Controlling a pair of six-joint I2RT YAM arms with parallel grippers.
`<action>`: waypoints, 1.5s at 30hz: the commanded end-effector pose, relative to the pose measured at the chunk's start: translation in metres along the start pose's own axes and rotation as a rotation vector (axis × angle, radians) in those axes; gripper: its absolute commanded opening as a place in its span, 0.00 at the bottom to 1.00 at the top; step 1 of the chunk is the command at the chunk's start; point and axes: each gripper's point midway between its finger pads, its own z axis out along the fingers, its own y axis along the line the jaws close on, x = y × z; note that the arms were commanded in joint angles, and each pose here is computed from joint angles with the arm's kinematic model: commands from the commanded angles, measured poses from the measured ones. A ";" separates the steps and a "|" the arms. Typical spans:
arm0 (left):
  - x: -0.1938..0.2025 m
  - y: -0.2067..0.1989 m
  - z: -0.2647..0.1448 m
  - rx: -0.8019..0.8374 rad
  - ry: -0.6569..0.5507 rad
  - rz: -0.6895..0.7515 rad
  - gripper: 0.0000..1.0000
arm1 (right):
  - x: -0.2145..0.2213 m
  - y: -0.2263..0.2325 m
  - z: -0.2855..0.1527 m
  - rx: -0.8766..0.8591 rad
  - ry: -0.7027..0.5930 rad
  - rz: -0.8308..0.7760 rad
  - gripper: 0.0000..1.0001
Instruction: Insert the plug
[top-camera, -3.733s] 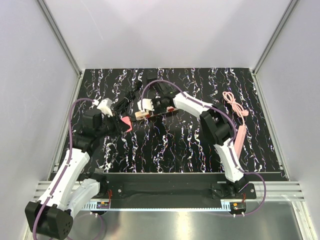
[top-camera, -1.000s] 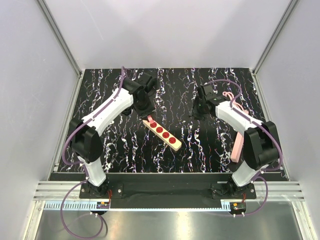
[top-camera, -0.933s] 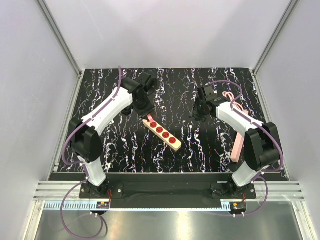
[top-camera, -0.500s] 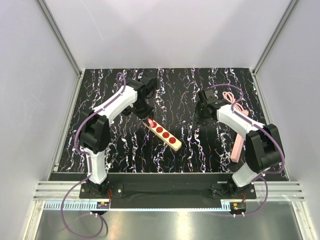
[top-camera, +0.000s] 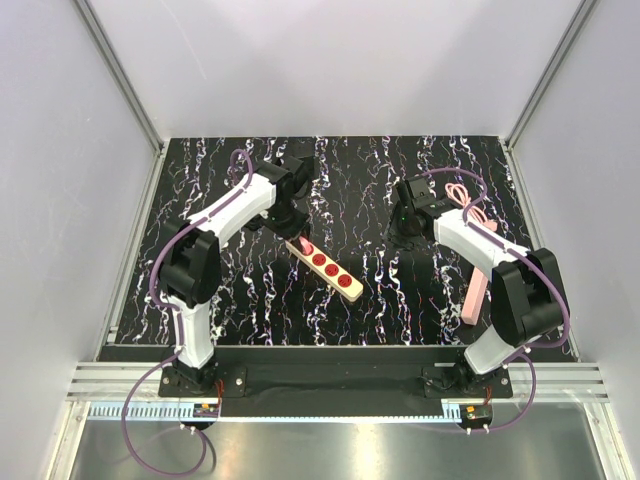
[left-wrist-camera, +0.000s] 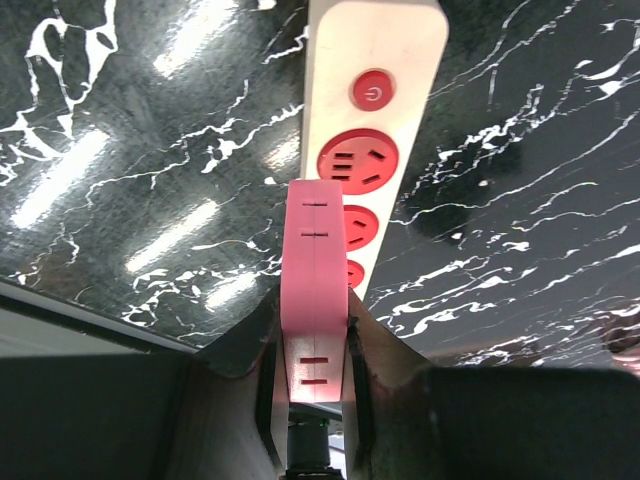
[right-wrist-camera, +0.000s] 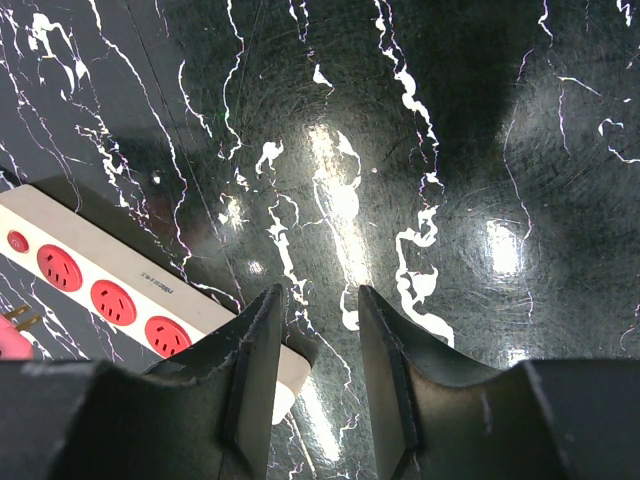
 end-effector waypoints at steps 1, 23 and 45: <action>-0.002 -0.013 -0.006 0.050 -0.026 -0.009 0.00 | -0.009 0.001 -0.007 -0.002 -0.046 0.008 0.43; -0.002 -0.018 0.015 0.022 -0.061 0.088 0.00 | -0.011 -0.002 -0.008 0.009 -0.058 0.001 0.43; -0.013 -0.008 0.033 -0.042 -0.112 0.117 0.00 | -0.011 -0.005 -0.007 0.023 -0.064 -0.002 0.43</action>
